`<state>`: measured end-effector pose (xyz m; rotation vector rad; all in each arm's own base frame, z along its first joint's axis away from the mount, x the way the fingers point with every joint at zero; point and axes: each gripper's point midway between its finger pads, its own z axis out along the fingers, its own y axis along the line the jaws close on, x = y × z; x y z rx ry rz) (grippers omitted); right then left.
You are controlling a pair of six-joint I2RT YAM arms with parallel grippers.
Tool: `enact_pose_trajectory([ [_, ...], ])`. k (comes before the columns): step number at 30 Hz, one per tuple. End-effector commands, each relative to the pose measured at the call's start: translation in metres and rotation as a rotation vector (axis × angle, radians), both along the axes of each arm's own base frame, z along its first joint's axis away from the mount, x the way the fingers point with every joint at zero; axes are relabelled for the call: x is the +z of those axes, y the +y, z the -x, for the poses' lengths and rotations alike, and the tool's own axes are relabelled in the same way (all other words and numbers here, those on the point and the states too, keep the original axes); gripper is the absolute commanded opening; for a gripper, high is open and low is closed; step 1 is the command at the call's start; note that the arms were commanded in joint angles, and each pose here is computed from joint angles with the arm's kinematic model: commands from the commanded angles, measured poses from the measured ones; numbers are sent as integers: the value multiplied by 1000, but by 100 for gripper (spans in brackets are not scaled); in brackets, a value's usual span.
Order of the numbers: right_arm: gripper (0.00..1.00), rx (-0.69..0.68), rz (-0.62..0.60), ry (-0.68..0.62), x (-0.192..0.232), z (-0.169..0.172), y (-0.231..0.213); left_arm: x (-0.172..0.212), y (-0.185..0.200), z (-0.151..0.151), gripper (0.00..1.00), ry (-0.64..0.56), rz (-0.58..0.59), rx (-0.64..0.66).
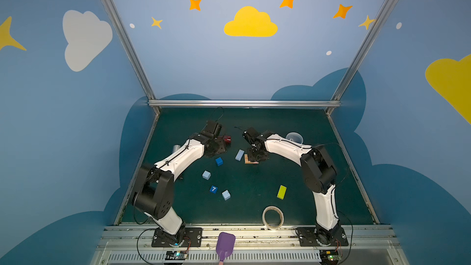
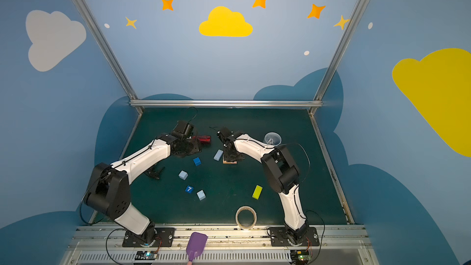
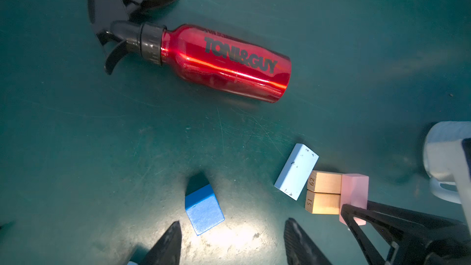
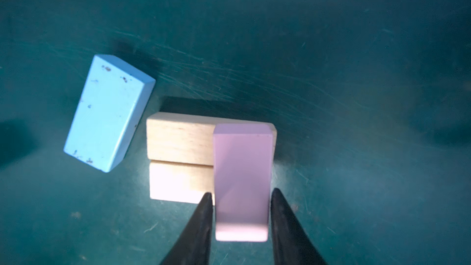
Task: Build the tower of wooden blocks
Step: 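Open and raise the right gripper while the left gripper nears the light blue block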
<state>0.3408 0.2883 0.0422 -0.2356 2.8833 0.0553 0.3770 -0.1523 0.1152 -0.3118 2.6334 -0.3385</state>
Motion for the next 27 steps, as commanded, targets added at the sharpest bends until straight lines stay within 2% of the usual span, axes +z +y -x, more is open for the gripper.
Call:
enact_pose_trajectory([
  [1,43,-5,0,6,2,0,3,10,5,0,64,-17,-12,0],
  [9,56,-12,-2,-42,25,-2,-3,10,0,2,64,-17,6,-22],
  [16,64,12,-114,-137,79,6,-5,11,-39,6,65,-31,91,-205],
  [21,65,13,-183,-205,107,17,-21,-1,-70,14,65,7,1,-346],
  [27,65,-12,-251,-280,126,31,-51,-32,-81,15,65,104,-103,-394],
])
